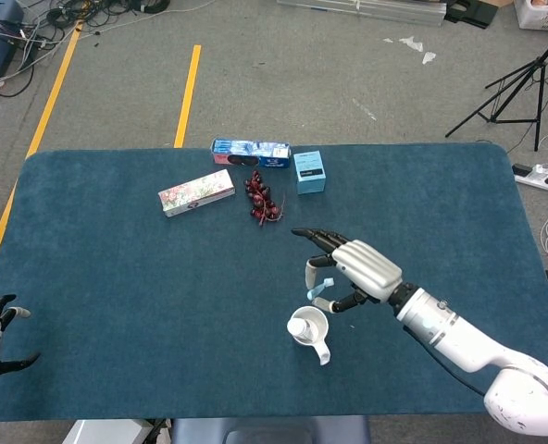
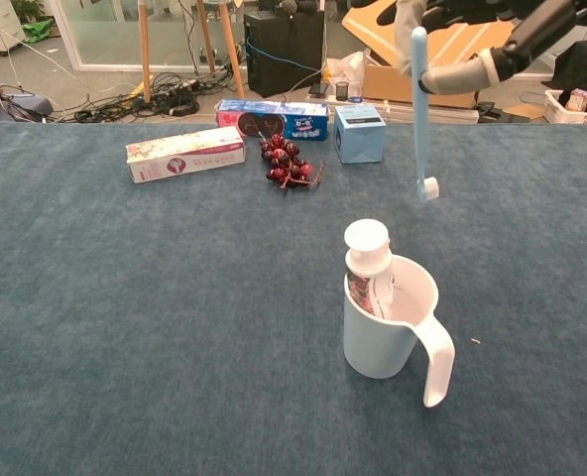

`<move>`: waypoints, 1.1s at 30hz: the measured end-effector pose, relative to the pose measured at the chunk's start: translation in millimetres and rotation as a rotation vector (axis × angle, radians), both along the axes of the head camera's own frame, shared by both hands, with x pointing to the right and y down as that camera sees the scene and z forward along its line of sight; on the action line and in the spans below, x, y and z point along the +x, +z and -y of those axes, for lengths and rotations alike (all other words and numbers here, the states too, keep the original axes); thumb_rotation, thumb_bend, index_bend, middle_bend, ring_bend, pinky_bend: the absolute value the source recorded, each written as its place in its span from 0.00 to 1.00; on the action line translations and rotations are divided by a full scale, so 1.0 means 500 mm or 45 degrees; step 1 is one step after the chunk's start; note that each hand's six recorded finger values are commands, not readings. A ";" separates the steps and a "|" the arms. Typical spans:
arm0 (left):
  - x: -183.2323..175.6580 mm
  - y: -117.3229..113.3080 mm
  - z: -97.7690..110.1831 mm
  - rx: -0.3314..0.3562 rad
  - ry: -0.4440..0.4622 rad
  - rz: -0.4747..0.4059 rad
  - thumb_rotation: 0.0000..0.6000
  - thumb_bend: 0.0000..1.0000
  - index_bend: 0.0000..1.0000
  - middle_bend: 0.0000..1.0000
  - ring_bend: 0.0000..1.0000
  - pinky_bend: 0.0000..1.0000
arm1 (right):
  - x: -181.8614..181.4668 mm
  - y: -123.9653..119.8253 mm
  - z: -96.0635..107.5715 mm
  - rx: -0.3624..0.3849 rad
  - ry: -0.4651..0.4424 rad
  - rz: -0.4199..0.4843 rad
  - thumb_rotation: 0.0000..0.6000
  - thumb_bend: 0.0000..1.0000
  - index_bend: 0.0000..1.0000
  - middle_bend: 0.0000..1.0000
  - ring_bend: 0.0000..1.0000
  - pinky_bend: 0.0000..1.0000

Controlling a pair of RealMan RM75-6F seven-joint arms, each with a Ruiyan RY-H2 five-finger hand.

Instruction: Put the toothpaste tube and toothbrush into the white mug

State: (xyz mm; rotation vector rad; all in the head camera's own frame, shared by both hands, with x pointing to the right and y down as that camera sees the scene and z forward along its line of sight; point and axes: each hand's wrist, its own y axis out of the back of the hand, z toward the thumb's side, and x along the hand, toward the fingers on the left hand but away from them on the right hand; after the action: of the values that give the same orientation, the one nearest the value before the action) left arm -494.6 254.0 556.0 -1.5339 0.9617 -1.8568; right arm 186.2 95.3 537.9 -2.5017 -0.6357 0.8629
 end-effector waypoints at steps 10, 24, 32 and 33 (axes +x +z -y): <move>-0.001 -0.006 0.000 0.008 -0.003 -0.006 1.00 0.07 0.33 0.17 0.10 0.07 | -0.017 0.003 -0.025 -0.159 -0.004 0.127 1.00 0.23 0.60 0.06 0.00 0.11; 0.001 -0.011 0.000 0.014 -0.003 -0.014 1.00 0.07 0.33 0.17 0.10 0.07 | -0.020 0.049 -0.047 -0.338 -0.001 0.207 1.00 0.23 0.60 0.06 0.00 0.11; 0.002 -0.011 -0.001 0.012 -0.001 -0.018 1.00 0.07 0.33 0.17 0.10 0.07 | -0.012 0.078 -0.053 -0.394 0.010 0.225 1.00 0.23 0.60 0.06 0.00 0.11; 0.002 -0.012 0.000 0.013 -0.001 -0.018 1.00 0.07 0.33 0.17 0.10 0.07 | -0.011 0.081 -0.054 -0.400 0.011 0.225 1.00 0.23 0.60 0.06 0.00 0.11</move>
State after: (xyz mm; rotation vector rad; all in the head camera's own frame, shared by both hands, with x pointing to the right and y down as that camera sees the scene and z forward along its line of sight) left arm -493.7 254.2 550.2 -1.5431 0.9767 -1.8414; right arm 180.6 122.2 578.4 -2.8847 -0.6073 0.8026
